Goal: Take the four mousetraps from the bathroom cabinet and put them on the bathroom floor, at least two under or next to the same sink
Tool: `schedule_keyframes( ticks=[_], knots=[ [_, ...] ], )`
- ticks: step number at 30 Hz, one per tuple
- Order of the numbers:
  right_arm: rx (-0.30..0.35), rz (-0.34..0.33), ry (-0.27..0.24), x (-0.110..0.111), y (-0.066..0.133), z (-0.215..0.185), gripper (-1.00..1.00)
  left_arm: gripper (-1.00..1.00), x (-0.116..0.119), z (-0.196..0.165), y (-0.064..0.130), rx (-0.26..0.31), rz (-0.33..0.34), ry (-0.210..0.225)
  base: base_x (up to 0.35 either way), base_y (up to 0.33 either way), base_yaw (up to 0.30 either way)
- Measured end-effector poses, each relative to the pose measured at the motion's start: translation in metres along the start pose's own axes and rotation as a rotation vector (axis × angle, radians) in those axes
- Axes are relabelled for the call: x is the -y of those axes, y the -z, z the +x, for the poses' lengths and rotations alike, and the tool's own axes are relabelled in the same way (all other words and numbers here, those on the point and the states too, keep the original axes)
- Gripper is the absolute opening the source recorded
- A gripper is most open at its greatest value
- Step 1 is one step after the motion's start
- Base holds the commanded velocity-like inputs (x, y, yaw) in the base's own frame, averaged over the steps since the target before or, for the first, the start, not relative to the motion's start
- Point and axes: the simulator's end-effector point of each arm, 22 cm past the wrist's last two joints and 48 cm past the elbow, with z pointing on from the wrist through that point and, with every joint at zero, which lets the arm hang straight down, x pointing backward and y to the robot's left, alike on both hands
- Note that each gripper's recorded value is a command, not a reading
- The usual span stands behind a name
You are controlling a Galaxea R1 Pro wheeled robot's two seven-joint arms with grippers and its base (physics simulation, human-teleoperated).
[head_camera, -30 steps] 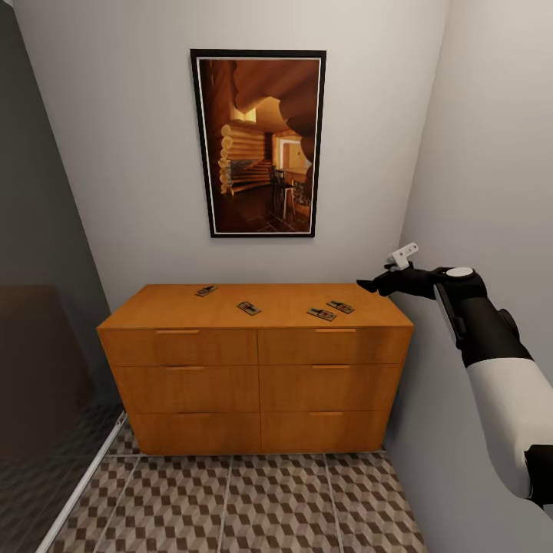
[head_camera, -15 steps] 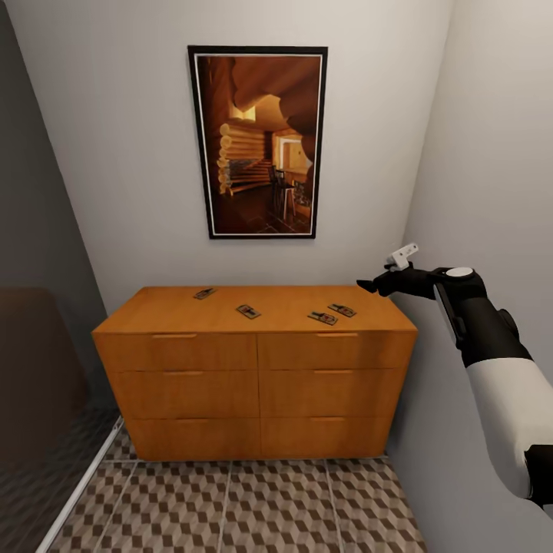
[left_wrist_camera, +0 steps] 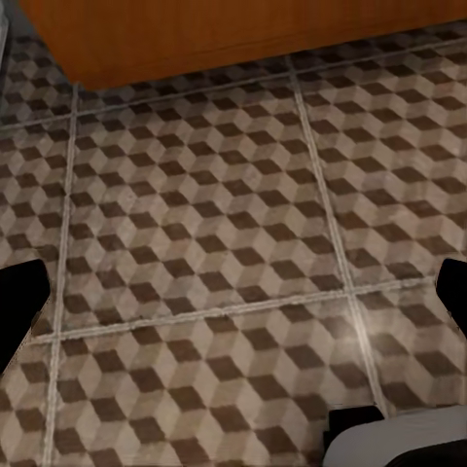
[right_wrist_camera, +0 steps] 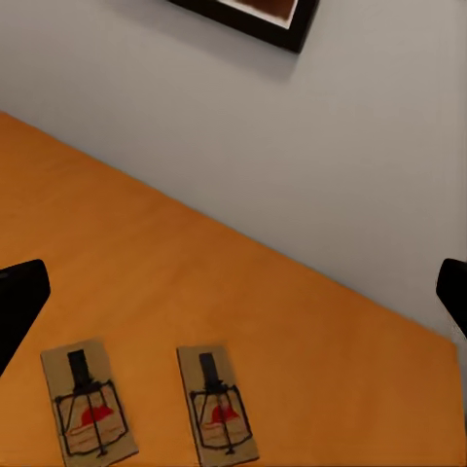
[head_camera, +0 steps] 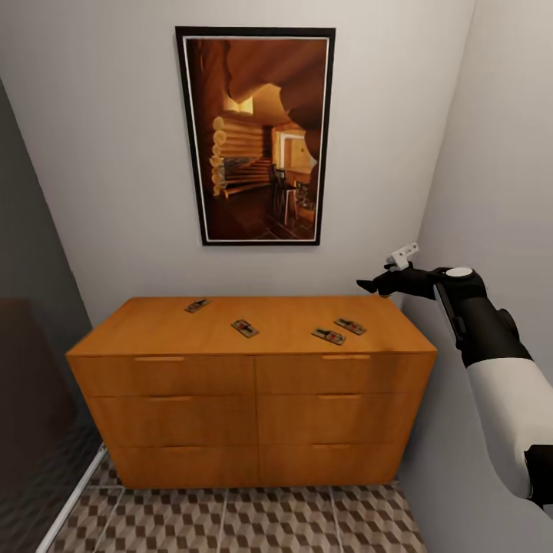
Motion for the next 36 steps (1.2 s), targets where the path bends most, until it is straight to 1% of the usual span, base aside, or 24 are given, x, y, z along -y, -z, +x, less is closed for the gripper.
schedule_keyframes(
  ticks=[18, 24, 36],
  knots=[
    [-0.003, -0.002, -0.002, -0.0006, -0.0003, 0.0016, 1.0, 1.0, 0.001, -0.0004, -0.0004, 0.001, 0.001, 0.001, 0.315, 0.0, 0.0],
    [-0.009, -0.004, -0.005, -0.0017, -0.0012, 0.0054, 1.0, 1.0, 0.0008, -0.0004, -0.0005, 0.001, 0.0, 0.001, 0.075, 0.0, 0.0],
    [-0.017, -0.007, -0.013, -0.0026, -0.0014, 0.0082, 1.0, 1.0, 0.0007, -0.0004, -0.0006, 0.001, -0.001, 0.002, 0.006, 0.0, 0.0]
  ],
)
